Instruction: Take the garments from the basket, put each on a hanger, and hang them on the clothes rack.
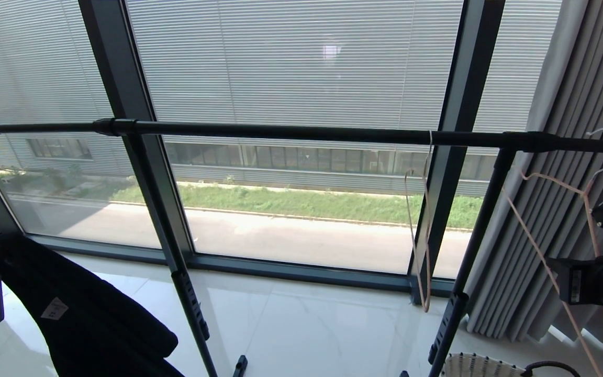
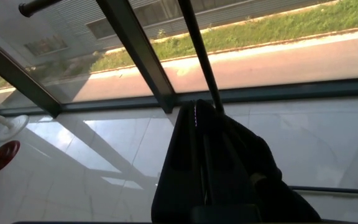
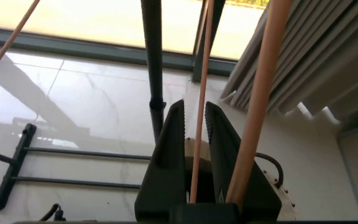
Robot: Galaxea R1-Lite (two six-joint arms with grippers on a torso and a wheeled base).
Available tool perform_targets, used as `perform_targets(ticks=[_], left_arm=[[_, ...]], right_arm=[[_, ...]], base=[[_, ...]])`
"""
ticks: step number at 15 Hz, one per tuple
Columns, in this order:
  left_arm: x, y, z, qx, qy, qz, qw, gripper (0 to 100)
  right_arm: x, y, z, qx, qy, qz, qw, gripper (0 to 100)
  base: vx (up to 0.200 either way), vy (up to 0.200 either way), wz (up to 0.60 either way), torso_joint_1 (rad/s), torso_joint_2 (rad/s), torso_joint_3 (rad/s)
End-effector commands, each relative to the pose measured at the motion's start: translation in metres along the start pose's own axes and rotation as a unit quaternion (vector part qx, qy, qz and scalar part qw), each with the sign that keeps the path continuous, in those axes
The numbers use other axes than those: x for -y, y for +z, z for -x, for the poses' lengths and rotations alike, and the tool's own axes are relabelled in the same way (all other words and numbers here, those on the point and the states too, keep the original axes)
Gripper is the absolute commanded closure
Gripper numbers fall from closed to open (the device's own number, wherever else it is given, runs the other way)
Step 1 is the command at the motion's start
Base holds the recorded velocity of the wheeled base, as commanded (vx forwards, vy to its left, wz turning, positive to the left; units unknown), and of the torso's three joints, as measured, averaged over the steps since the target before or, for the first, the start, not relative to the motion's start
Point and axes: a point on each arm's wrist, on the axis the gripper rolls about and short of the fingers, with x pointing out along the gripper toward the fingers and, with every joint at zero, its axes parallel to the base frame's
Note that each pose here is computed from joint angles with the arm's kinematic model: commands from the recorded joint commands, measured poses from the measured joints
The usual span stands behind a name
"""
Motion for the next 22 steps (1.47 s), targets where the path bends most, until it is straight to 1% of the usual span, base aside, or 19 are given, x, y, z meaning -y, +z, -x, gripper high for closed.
perform_targets(ticks=[1, 3, 8, 10, 12, 14, 16, 20, 22], left_arm=[[0.000, 0.000, 0.000, 0.000, 0.000, 0.000, 1.0000, 100], [0.000, 0.000, 0.000, 0.001, 0.000, 0.001, 1.0000, 100], [-0.002, -0.001, 0.000, -0.003, 0.011, 0.004, 0.9999, 100], [-0.002, 0.000, 0.000, -0.002, 0.011, 0.006, 0.9999, 100], [-0.002, 0.000, -0.001, -0.003, 0.010, 0.005, 0.9999, 100], [-0.002, -0.001, -0.001, -0.004, 0.009, 0.005, 0.9999, 100], [-0.001, -0.002, -0.001, -0.006, 0.007, 0.004, 0.9999, 100], [0.000, -0.003, -0.002, -0.008, 0.003, 0.003, 1.0000, 100], [0.001, -0.005, -0.005, -0.015, 0.001, 0.000, 0.9999, 100]], right_arm=[[-0.002, -0.006, 0.019, 0.018, 0.016, 0.006, 0.9997, 100], [-0.003, -0.010, 0.024, 0.019, 0.025, 0.012, 0.9994, 100], [-0.007, -0.012, 0.033, 0.016, 0.042, 0.021, 0.9988, 100], [-0.010, -0.014, 0.041, 0.020, 0.072, 0.024, 0.9969, 100], [-0.009, -0.016, 0.047, 0.022, 0.101, 0.025, 0.9944, 100], [-0.009, -0.019, 0.051, 0.015, 0.107, 0.027, 0.9938, 100], [-0.010, -0.020, 0.055, 0.011, 0.127, 0.030, 0.9913, 100], [-0.014, -0.024, 0.059, 0.000, 0.154, 0.041, 0.9872, 100], [-0.016, -0.024, 0.060, -0.001, 0.162, 0.046, 0.9857, 100]], base=[[-0.200, 0.000, 0.00, -0.002, 0.00, 0.002], [-0.200, 0.000, 0.00, -0.007, 0.00, 0.007], [-0.200, 0.000, 0.00, 0.003, 0.00, 0.002], [-0.200, 0.000, 0.00, 0.002, 0.00, 0.005], [0.000, 0.000, 0.00, 0.000, 0.00, 0.000], [0.000, 0.000, 0.00, 0.000, 0.00, 0.000], [0.000, 0.000, 0.00, 0.000, 0.00, 0.000], [0.000, 0.000, 0.00, 0.000, 0.00, 0.000], [0.000, 0.000, 0.00, 0.000, 0.00, 0.000]])
